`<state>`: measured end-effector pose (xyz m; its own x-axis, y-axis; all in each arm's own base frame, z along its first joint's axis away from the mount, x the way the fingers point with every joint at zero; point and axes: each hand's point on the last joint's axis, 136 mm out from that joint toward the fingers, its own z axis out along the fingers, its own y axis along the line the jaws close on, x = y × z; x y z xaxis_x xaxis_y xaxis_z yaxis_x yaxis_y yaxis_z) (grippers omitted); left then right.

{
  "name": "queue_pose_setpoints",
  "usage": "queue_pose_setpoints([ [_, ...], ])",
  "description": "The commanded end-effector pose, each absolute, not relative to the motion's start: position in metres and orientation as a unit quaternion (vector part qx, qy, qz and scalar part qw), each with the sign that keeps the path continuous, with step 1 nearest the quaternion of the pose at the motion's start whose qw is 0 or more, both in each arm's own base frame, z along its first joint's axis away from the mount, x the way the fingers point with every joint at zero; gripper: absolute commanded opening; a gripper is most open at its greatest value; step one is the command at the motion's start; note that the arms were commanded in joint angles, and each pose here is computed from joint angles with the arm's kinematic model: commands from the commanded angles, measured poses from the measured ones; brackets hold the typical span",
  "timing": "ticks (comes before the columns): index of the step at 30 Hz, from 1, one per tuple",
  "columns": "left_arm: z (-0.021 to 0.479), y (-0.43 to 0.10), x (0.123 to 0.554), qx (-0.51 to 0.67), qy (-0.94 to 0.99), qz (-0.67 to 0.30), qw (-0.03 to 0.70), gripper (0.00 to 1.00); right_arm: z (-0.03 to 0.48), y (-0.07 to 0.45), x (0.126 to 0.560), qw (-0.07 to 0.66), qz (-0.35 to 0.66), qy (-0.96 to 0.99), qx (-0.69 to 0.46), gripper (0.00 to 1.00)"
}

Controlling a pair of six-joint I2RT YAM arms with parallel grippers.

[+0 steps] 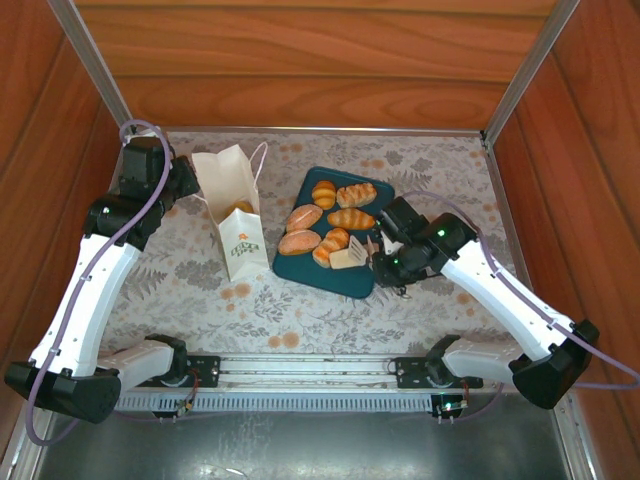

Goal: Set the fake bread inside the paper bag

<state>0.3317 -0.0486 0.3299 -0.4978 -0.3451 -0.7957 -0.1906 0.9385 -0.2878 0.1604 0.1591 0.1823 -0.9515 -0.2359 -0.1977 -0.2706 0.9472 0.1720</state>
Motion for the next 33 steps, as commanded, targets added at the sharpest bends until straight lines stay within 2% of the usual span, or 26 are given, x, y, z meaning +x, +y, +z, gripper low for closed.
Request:
queue_pose_setpoints([
  [1, 0.335, -0.05, 0.334, -0.158, 0.856, -0.09, 0.484, 0.0, 0.202, 0.166, 0.172, 0.127, 0.12, 0.977, -0.118, 0.0],
  [17, 0.338, -0.049, 0.334, -0.157, 0.855, -0.089, 0.486, 0.0, 0.276, 0.19, 0.19, 0.205, 0.213, 0.95, -0.097, 0.0],
  [33, 0.335, -0.05, 0.336, -0.158, 0.857, -0.088, 0.483, 0.0, 0.425, 0.237, 0.234, 0.361, 0.329, 0.863, -0.127, 0.0],
])
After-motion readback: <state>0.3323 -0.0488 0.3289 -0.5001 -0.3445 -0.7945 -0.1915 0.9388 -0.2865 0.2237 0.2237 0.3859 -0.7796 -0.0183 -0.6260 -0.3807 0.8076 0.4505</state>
